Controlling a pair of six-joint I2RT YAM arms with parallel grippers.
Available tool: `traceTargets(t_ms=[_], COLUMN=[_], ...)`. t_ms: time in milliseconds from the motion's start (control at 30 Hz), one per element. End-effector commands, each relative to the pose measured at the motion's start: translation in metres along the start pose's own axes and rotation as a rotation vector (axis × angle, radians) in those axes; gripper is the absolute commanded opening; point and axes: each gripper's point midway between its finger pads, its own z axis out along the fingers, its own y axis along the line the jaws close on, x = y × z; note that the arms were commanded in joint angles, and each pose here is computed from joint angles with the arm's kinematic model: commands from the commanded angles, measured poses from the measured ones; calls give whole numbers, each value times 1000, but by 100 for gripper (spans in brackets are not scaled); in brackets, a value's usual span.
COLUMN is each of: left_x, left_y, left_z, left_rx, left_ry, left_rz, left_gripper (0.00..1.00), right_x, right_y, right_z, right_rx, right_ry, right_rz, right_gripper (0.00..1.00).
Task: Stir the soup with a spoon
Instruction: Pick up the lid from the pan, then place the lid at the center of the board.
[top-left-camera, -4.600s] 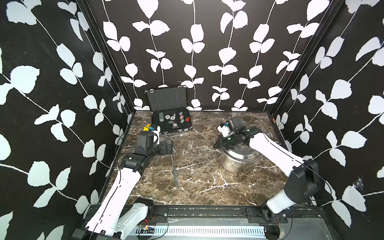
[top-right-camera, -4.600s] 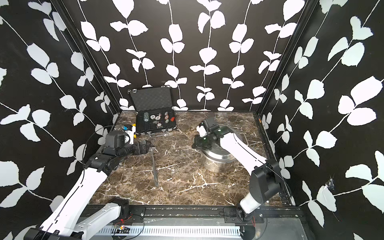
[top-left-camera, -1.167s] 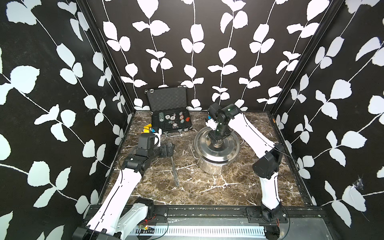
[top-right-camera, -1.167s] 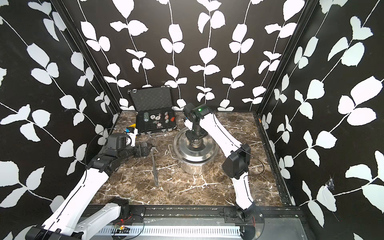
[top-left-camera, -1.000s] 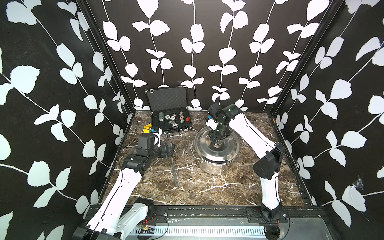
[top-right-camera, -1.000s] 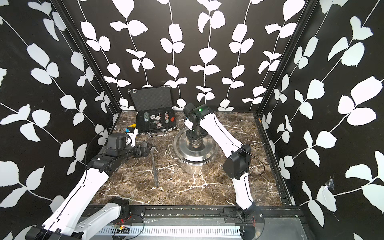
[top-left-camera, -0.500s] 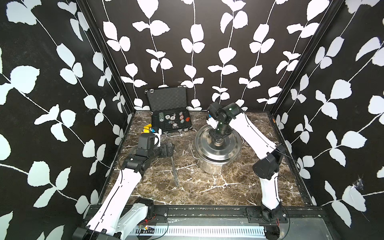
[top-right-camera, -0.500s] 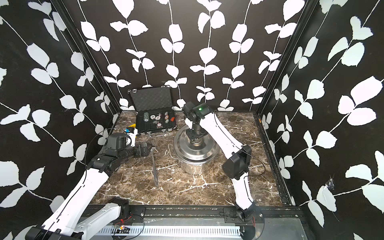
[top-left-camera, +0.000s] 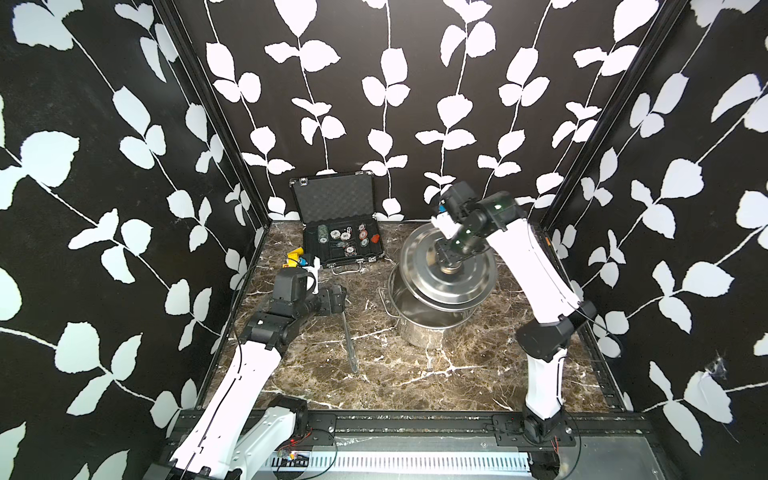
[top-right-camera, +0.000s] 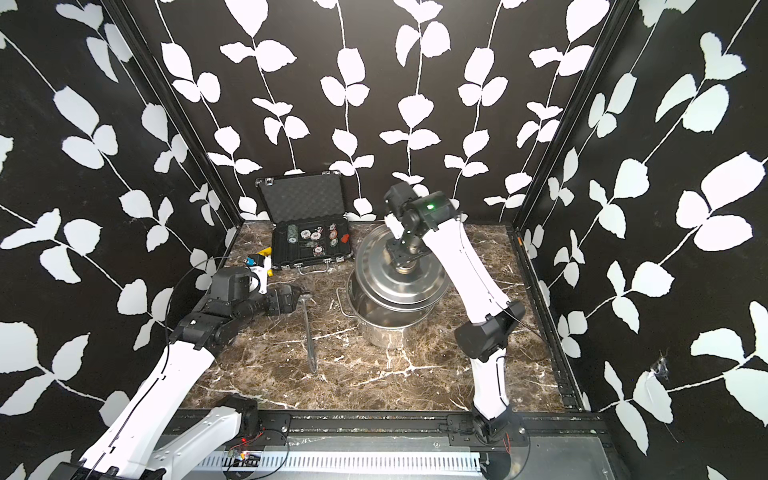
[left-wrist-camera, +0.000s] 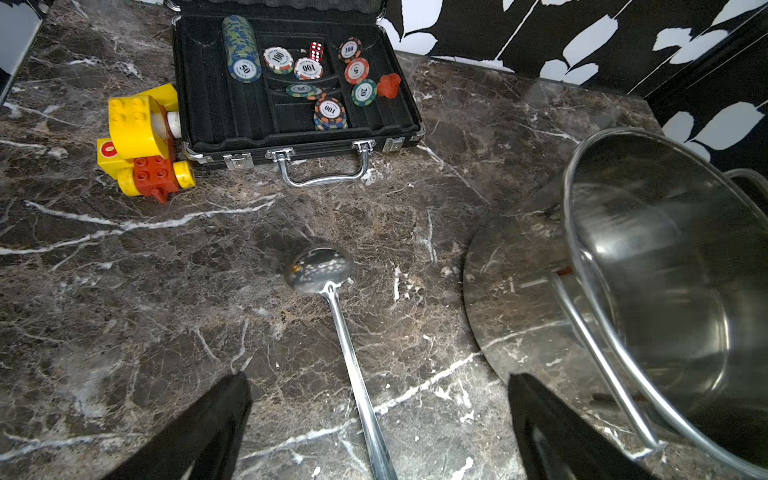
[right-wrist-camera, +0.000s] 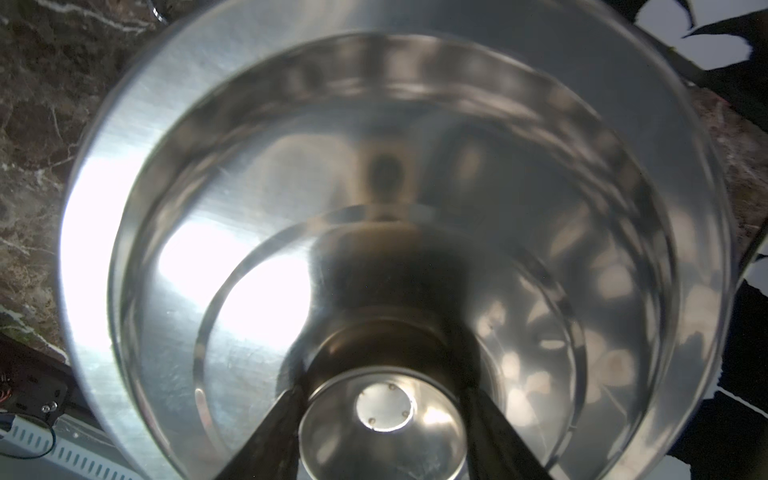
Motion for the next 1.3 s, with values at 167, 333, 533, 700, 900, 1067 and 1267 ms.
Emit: traceTargets(t_ms=[167,333,533,700,900,1067,1267], left_x=[-8,-10,-9,-10,-11,-9,-3], left_y=[-3,-5,-7,-6,-7,-4,-4], left_z=[-3,-3,-3,-3,-7,-9,-5], left_rx=[9,17,25,24,25,12,12], left_ry=[-23,-27,-20,-19,-25,-20,2], left_rz=[-2,-2,2,-1,-6,-10,-24], left_gripper=[99,99,99,99,99,99,99], right_x=[46,92,146,163,178,185,196], right_y=[-104,-158,-196,-207,-214,-217,-219], right_z=[-56,-49,9,55,107,137,166], right_rx=[186,221,187,151,126,111,104], right_ry=[-81,-110,-40,2,67,99,157], right_rz=[235,439,617,670,714,735,749], right_gripper=[39,39,39,39,39,39,40])
